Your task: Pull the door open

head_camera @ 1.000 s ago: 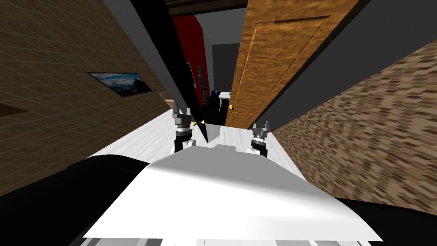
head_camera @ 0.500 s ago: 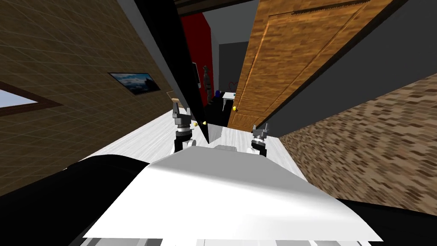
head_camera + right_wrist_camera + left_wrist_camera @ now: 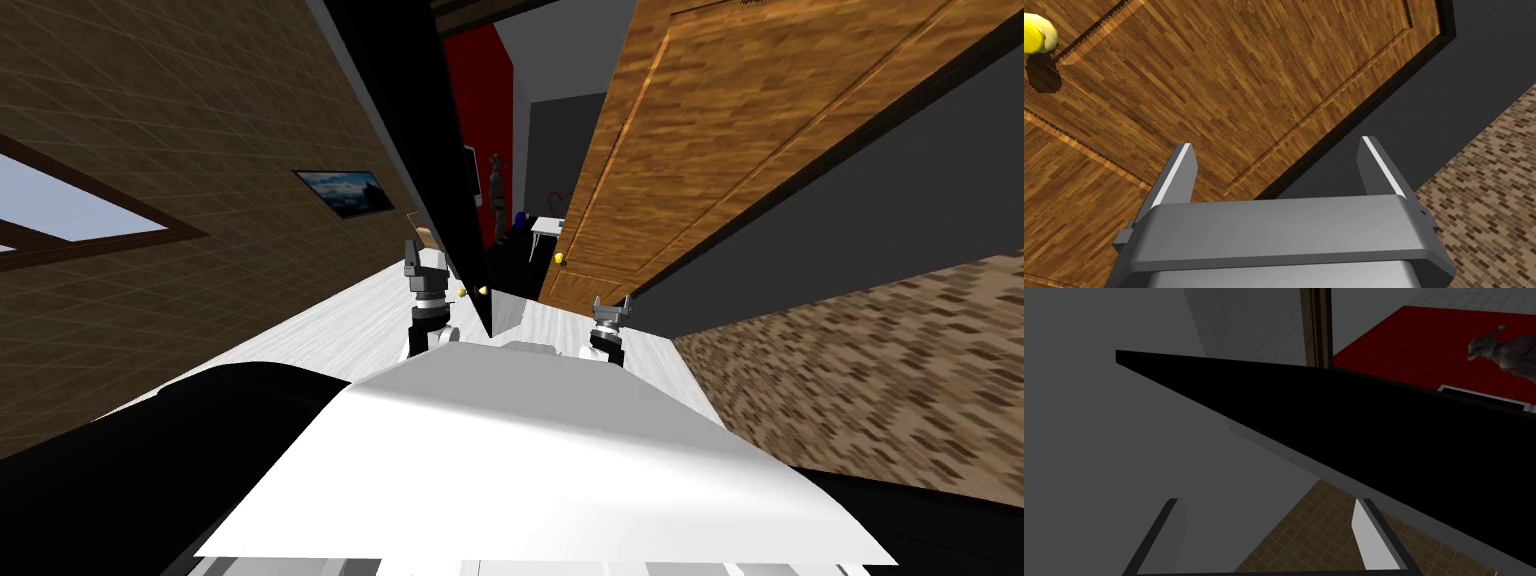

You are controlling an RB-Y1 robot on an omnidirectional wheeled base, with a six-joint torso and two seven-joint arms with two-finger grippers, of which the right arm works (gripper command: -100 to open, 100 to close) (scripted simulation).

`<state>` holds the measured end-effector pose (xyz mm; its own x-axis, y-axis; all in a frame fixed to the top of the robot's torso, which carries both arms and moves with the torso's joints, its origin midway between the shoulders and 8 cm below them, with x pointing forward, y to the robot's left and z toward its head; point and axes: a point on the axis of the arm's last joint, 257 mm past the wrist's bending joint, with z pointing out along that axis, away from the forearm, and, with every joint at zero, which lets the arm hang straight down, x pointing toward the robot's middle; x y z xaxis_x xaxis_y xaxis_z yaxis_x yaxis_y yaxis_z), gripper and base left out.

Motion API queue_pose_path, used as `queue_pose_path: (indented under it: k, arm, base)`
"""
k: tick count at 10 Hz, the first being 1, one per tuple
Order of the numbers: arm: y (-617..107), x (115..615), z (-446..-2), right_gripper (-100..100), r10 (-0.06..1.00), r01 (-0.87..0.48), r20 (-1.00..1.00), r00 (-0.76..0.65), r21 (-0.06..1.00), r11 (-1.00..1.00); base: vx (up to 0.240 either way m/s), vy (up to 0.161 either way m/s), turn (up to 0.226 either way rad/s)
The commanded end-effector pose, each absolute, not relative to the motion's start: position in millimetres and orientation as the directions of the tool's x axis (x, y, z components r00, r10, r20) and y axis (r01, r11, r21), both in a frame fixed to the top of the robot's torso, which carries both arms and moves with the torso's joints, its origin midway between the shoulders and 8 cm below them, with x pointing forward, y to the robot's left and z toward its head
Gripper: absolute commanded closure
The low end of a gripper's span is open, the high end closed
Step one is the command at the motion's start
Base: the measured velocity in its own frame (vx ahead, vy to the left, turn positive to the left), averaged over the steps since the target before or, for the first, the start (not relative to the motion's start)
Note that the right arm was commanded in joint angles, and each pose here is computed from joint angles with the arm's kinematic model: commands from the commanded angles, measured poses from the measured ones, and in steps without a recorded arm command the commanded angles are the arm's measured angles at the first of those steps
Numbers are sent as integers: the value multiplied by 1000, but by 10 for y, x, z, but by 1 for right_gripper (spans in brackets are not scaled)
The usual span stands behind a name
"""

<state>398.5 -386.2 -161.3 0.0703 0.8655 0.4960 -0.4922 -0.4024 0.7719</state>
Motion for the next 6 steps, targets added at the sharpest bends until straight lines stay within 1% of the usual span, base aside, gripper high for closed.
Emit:
queue_pose_path:
  k: [1,3,6]
  arm:
    - [-3929,4005,-1719,-100,840,-494,538,70,750,-439]
    - [-4036,4012,-1850,-100,807,-498,587,72,722,-480]
    - [-4195,4011,-2045,-100,750,-508,657,76,673,-538]
  base:
    - [101,-31,158]
    - [94,-31,199]
    - [94,-49,181]
